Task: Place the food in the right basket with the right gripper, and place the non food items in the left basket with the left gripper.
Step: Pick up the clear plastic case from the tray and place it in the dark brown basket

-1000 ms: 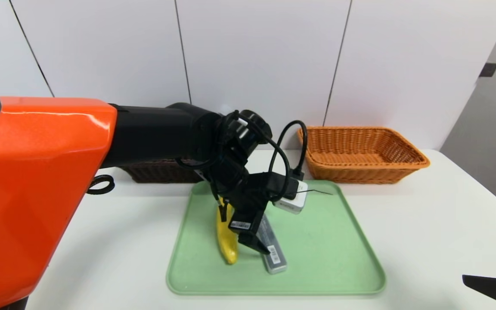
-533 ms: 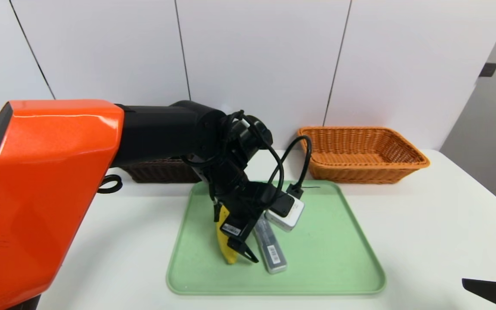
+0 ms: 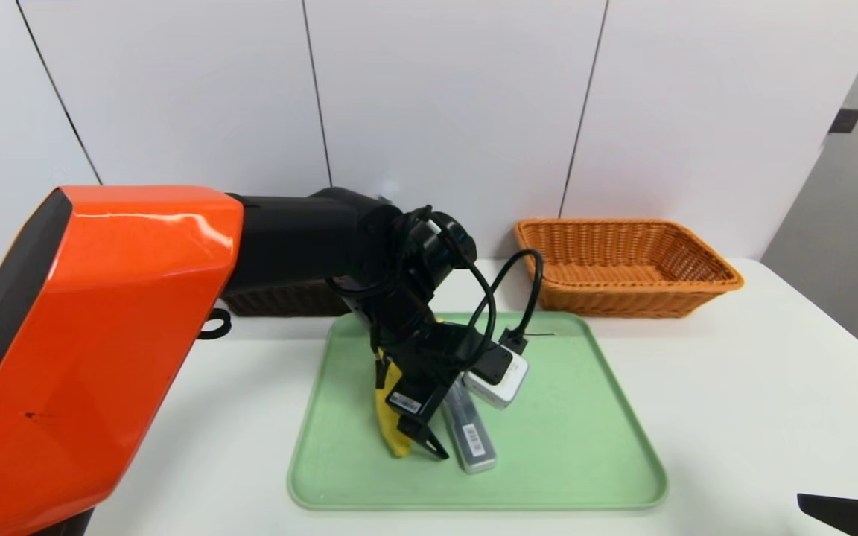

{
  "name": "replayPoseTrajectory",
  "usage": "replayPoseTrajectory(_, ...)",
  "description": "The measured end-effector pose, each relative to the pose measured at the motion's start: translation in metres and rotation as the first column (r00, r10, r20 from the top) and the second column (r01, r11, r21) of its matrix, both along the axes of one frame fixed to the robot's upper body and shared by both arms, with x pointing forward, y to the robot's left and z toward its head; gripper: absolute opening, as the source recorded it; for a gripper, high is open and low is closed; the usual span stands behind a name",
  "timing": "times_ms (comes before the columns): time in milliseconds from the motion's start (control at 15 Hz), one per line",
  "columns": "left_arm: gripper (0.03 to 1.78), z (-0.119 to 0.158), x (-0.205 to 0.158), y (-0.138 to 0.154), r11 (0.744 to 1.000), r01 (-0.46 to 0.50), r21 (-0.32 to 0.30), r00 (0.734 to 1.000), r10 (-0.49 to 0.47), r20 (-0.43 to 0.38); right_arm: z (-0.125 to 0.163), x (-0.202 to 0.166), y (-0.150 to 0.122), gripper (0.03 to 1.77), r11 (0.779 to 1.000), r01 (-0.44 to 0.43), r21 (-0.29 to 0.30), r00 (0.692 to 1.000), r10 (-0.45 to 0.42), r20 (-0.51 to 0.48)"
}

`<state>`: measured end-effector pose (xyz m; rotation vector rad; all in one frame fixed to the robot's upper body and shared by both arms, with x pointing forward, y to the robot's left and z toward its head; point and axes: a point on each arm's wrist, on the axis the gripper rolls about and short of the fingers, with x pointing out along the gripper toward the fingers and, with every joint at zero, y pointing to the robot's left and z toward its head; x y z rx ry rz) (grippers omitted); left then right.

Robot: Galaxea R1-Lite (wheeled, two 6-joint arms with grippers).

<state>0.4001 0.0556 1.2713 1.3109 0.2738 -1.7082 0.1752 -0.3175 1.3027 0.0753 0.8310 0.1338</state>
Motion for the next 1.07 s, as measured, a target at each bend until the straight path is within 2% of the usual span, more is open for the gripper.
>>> replayPoseTrajectory(600,1.69,0.021,-0.007,0.007,1.0,0.0,-0.024,1.0,0.001,0.024,-0.004,-0.001,0.0,1.7,1.0,0.004,-0.001,1.0,-0.004,-0.014)
replayPoseTrajectory(800,1.69,0.028,-0.014,0.005,0.997,0.075,-0.023,0.993,-0.073,0.089,-0.004,-0.003,-0.001,1.7,1.0,0.009,0.005,1.0,-0.009,-0.009)
replayPoseTrajectory(1067,1.69,0.031,-0.023,-0.002,0.985,0.154,0.08,0.96,-0.168,0.222,-0.003,-0.004,-0.001,1.7,1.0,0.008,0.007,1.0,-0.008,-0.002)
